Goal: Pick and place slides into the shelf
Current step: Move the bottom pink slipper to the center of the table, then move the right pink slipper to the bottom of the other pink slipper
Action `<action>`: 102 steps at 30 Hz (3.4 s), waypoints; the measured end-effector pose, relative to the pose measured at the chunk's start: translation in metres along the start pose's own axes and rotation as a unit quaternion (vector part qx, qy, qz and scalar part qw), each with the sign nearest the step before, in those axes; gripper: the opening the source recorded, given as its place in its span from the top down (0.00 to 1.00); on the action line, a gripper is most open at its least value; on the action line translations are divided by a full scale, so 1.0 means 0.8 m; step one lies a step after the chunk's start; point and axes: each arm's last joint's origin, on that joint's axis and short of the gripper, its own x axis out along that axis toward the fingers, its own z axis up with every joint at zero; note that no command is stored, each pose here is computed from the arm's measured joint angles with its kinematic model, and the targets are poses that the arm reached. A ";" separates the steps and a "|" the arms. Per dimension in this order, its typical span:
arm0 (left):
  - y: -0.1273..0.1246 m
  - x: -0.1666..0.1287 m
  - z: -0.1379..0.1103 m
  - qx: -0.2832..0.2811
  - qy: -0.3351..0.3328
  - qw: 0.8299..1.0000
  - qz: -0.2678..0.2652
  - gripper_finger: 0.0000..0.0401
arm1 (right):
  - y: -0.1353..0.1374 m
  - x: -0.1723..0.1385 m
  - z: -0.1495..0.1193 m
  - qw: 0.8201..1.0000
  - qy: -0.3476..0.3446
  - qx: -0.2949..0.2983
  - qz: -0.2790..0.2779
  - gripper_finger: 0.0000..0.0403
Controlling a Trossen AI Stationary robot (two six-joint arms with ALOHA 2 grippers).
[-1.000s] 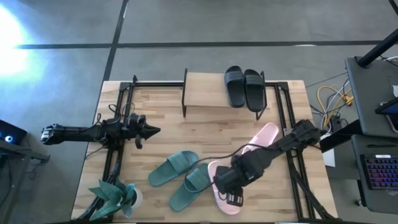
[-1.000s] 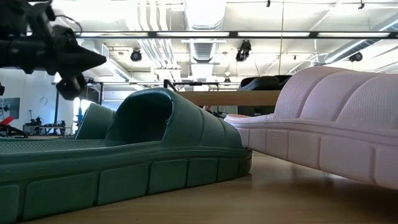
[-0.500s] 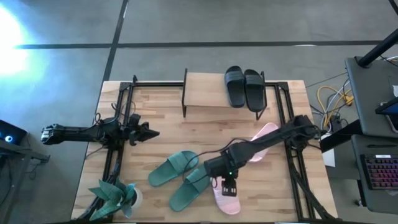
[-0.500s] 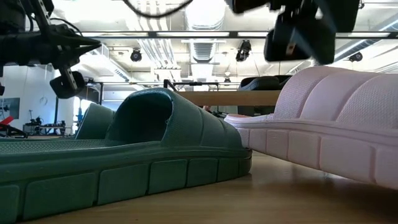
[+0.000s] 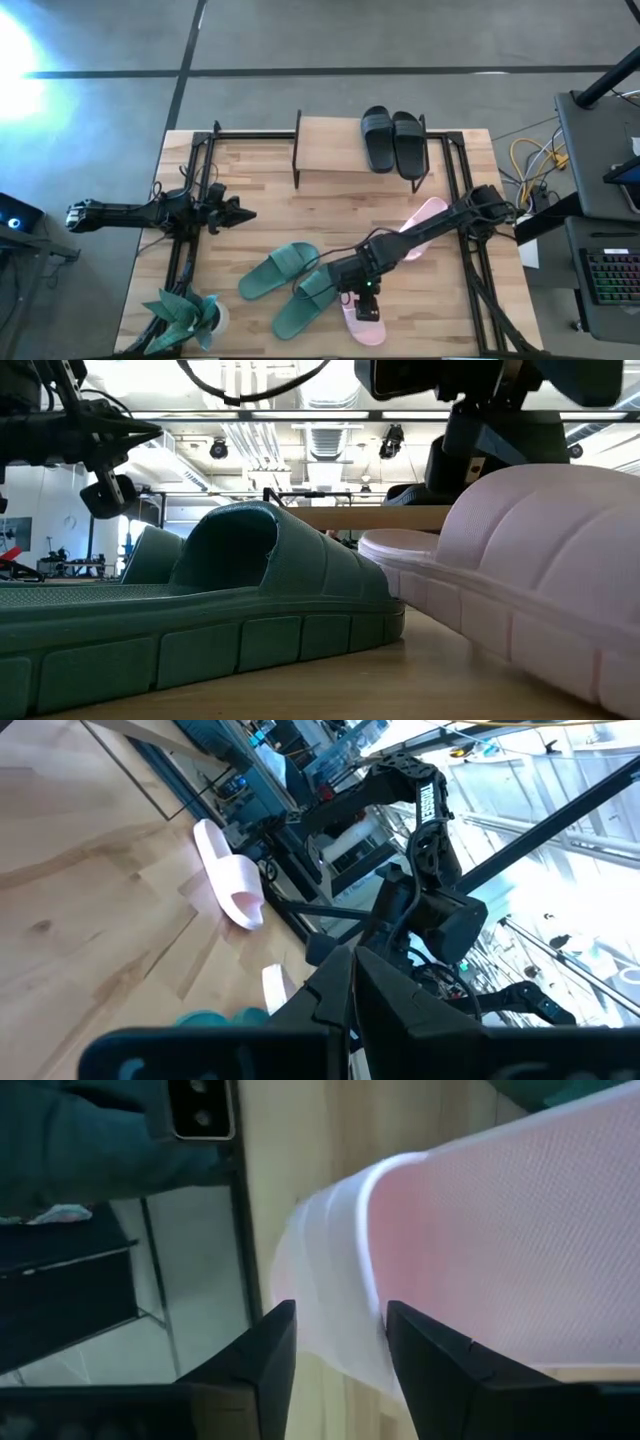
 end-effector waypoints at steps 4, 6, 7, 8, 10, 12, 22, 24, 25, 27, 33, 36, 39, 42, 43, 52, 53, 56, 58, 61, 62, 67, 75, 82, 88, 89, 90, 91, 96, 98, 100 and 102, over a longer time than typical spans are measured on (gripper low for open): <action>0.001 0.001 -0.001 0.000 0.002 1.000 0.003 1.00 | -0.001 0.002 0.000 0.999 -0.014 -0.006 -0.029 0.61; 0.001 0.001 -0.001 0.000 0.004 1.000 0.006 1.00 | -0.001 0.003 -0.001 0.999 -0.015 -0.008 -0.031 0.60; 0.002 0.001 -0.001 0.000 0.005 1.000 0.006 1.00 | -0.002 0.004 -0.001 0.999 -0.014 -0.008 -0.031 0.59; 0.002 0.001 -0.001 0.000 0.006 1.000 0.007 1.00 | -0.003 0.006 -0.002 0.999 -0.013 -0.008 -0.031 0.59; 0.002 0.002 -0.002 0.000 0.007 1.000 0.010 1.00 | -0.003 0.011 -0.004 0.999 -0.007 -0.009 -0.031 0.58; 0.003 0.002 -0.002 -0.001 0.010 1.000 0.013 1.00 | -0.004 0.016 -0.008 0.999 -0.002 -0.010 -0.032 0.57; 0.007 0.005 -0.005 -0.001 0.020 0.999 0.028 1.00 | -0.005 0.025 -0.015 1.000 0.024 -0.010 0.004 0.65; 0.008 0.006 -0.005 -0.002 0.023 0.999 0.031 1.00 | -0.004 0.025 -0.015 1.000 0.025 -0.011 0.009 0.73; 0.008 0.006 -0.005 -0.002 0.024 0.999 0.033 1.00 | -0.004 0.025 -0.016 1.000 0.026 -0.012 0.009 0.78; 0.008 0.006 -0.006 -0.002 0.025 0.999 0.034 1.00 | -0.005 0.027 -0.018 0.999 0.030 -0.013 0.008 0.87; 0.009 0.006 -0.006 -0.002 0.025 0.999 0.035 1.00 | -0.007 0.030 -0.019 0.999 0.031 -0.006 0.010 0.97; 0.008 0.006 -0.005 -0.002 0.024 0.999 0.033 1.00 | -0.006 0.022 -0.013 1.000 0.008 0.019 0.020 0.97; 0.008 0.006 -0.005 -0.002 0.024 0.999 0.033 1.00 | 0.001 0.003 -0.012 0.999 -0.022 0.041 0.025 0.97; 0.008 0.006 -0.006 -0.002 0.024 0.999 0.033 1.00 | 0.013 -0.023 -0.015 0.995 -0.063 0.067 0.025 0.98; 0.008 0.006 -0.006 -0.002 0.024 0.999 0.033 1.00 | 0.018 -0.033 -0.017 0.993 -0.083 0.081 0.023 0.98; 0.008 0.006 -0.005 -0.002 0.023 0.999 0.033 1.00 | 0.026 -0.122 -0.054 0.807 -0.413 0.421 -0.032 0.97; 0.008 0.006 -0.005 -0.002 0.024 0.999 0.033 1.00 | 0.023 -0.127 -0.060 0.758 -0.456 0.465 -0.026 0.97; 0.009 0.007 -0.006 -0.002 0.025 0.999 0.036 1.00 | 0.009 -0.125 -0.077 0.617 -0.554 0.558 -0.017 0.95; 0.009 0.007 -0.006 -0.002 0.024 0.999 0.036 1.00 | -0.005 -0.117 -0.084 0.546 -0.591 0.594 -0.014 0.95; 0.009 0.007 -0.006 -0.002 0.025 0.999 0.037 1.00 | -0.035 -0.102 -0.079 0.487 -0.624 0.611 -0.015 0.95; 0.009 0.007 -0.006 -0.002 0.024 0.999 0.036 1.00 | -0.046 -0.096 -0.073 0.473 -0.632 0.614 -0.009 0.95; 0.009 0.007 -0.006 -0.002 0.024 0.999 0.036 1.00 | -0.094 -0.073 -0.033 0.406 -0.668 0.622 0.051 0.94; 0.008 0.007 -0.006 -0.015 0.024 0.999 0.035 1.00 | -0.139 -0.045 -0.002 0.420 -0.622 0.660 -0.026 0.94; 0.009 0.007 -0.006 -0.015 0.025 0.999 0.036 1.00 | -0.132 -0.051 0.007 0.504 -0.584 0.617 -0.157 0.92; 0.009 0.007 -0.006 -0.011 0.027 0.999 0.038 1.00 | -0.127 -0.064 0.008 0.559 -0.546 0.586 -0.217 0.80; 0.009 0.007 -0.006 -0.011 0.027 0.999 0.039 1.00 | -0.125 -0.065 0.010 0.572 -0.539 0.578 -0.220 0.78; 0.009 0.007 -0.006 -0.011 0.027 0.999 0.038 1.00 | -0.124 -0.066 0.011 0.580 -0.536 0.572 -0.221 0.75; 0.009 0.007 -0.006 -0.011 0.027 0.999 0.038 1.00 | -0.124 -0.066 0.012 0.584 -0.533 0.570 -0.223 0.73; 0.009 0.007 -0.006 -0.011 0.027 0.999 0.039 1.00 | -0.125 -0.062 0.010 0.622 -0.489 0.569 -0.225 0.60; 0.009 0.007 -0.006 -0.011 0.028 0.999 0.039 1.00 | -0.121 -0.065 0.009 0.663 -0.468 0.530 -0.248 0.57; 0.009 0.007 -0.006 -0.011 0.028 0.999 0.039 1.00 | -0.111 -0.071 0.006 0.715 -0.435 0.468 -0.282 0.54; 0.009 0.007 -0.006 -0.011 0.028 0.999 0.038 1.00 | -0.097 -0.080 0.003 0.762 -0.397 0.404 -0.314 0.53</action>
